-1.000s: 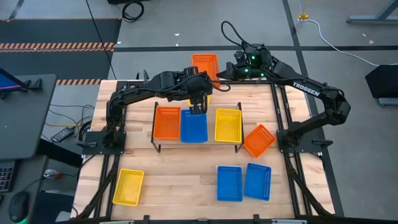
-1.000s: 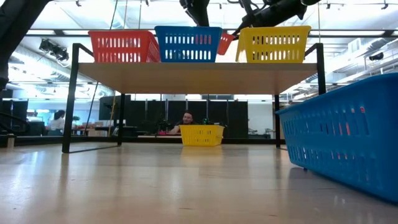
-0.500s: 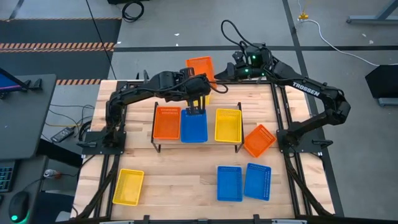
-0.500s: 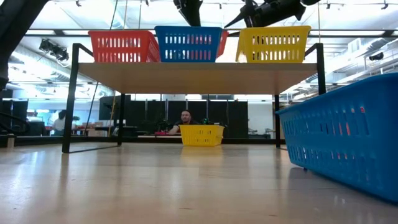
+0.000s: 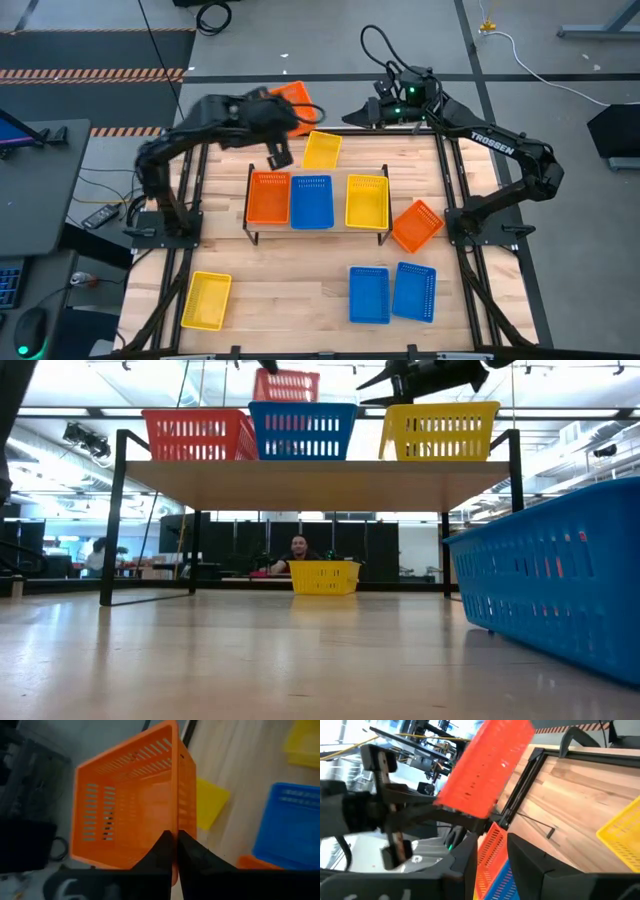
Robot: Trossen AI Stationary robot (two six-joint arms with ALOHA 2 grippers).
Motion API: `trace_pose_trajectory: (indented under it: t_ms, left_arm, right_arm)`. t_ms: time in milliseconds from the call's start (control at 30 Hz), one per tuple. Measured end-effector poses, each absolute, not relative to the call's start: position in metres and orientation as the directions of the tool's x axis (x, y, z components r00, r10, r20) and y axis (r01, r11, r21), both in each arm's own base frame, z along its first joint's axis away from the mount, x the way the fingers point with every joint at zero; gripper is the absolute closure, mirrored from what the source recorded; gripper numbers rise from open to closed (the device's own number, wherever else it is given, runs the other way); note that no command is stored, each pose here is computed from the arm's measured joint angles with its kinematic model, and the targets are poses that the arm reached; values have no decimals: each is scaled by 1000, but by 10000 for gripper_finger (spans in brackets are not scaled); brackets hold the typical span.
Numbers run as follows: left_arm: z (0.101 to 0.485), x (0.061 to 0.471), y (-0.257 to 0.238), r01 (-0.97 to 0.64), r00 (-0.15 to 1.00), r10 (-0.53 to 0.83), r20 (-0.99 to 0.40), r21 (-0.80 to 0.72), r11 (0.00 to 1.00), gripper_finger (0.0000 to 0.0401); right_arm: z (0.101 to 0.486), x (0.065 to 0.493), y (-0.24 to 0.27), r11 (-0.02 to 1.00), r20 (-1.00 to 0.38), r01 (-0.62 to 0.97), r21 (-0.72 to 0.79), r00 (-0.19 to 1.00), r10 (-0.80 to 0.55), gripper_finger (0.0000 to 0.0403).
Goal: Stack baskets on shelf by color
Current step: Stack the top orange bin on top of the orange bin on the shelf
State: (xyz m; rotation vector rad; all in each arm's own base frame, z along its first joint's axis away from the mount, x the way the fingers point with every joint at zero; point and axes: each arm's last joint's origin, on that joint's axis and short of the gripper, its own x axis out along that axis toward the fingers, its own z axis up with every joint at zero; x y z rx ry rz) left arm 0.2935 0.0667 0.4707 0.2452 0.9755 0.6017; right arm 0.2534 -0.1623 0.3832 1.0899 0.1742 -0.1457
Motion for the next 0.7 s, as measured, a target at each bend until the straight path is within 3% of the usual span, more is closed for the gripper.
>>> trace_pose_trajectory:
  t_ms: [200, 400, 533, 700]
  left_arm:
    - [492, 258, 42, -309, 531, 435, -728, 311, 899, 390]
    - [498, 250, 6, -109, 622, 278, -732, 270, 957, 390]
    - [491, 255, -13, -35, 615, 245, -749, 285, 958, 390]
    - [461, 261, -23, 13, 515, 238, -823, 285, 959, 390]
  right_arm:
    - [383, 251, -165, 460, -209, 193, 867, 978, -17, 290]
    - [383, 245, -174, 444, -204, 193, 875, 979, -22, 290]
    - [386, 241, -178, 423, -181, 169, 890, 983, -11, 290]
    - [393, 239, -178, 431, -120, 88, 898, 992, 46, 290]
